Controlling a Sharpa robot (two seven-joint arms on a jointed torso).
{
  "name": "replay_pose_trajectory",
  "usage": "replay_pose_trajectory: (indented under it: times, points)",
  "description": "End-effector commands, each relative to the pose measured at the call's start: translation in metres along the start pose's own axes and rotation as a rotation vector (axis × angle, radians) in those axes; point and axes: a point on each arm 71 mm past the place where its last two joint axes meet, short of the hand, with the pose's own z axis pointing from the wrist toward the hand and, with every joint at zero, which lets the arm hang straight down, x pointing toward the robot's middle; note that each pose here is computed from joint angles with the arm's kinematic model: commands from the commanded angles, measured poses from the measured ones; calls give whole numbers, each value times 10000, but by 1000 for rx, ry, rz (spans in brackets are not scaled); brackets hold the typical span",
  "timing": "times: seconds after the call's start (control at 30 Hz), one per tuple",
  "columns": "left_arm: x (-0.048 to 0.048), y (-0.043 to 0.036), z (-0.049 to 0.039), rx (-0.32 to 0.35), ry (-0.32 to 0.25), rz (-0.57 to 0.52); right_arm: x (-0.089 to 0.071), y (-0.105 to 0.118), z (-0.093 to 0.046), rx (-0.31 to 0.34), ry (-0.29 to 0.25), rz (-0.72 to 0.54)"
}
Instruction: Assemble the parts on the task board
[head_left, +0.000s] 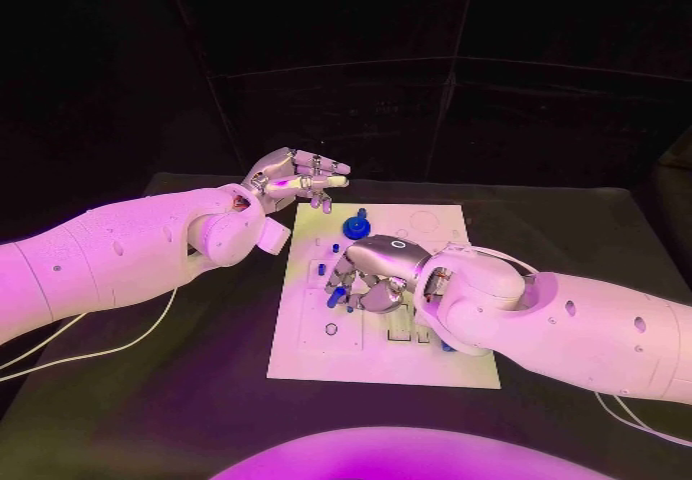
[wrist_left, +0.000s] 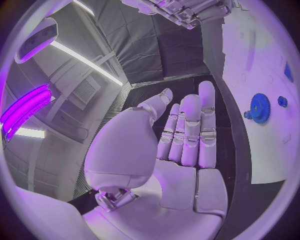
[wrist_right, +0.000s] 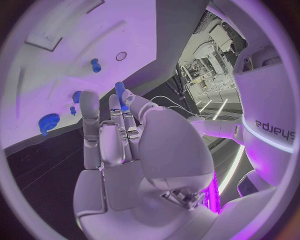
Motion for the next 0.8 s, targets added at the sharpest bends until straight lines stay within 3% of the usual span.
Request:
replay_pose_trajectory:
  times: [0.03, 0.37, 0.8]
  points:
    - [14, -17, 7, 10, 10, -9, 104, 20, 25, -30, 94, -55]
    - [19, -16, 13, 10, 12, -10, 223, 28, 76, -28, 138, -100]
    - [19, -14, 18, 9, 13, -10, 284, 68, 117, -40, 147, -120]
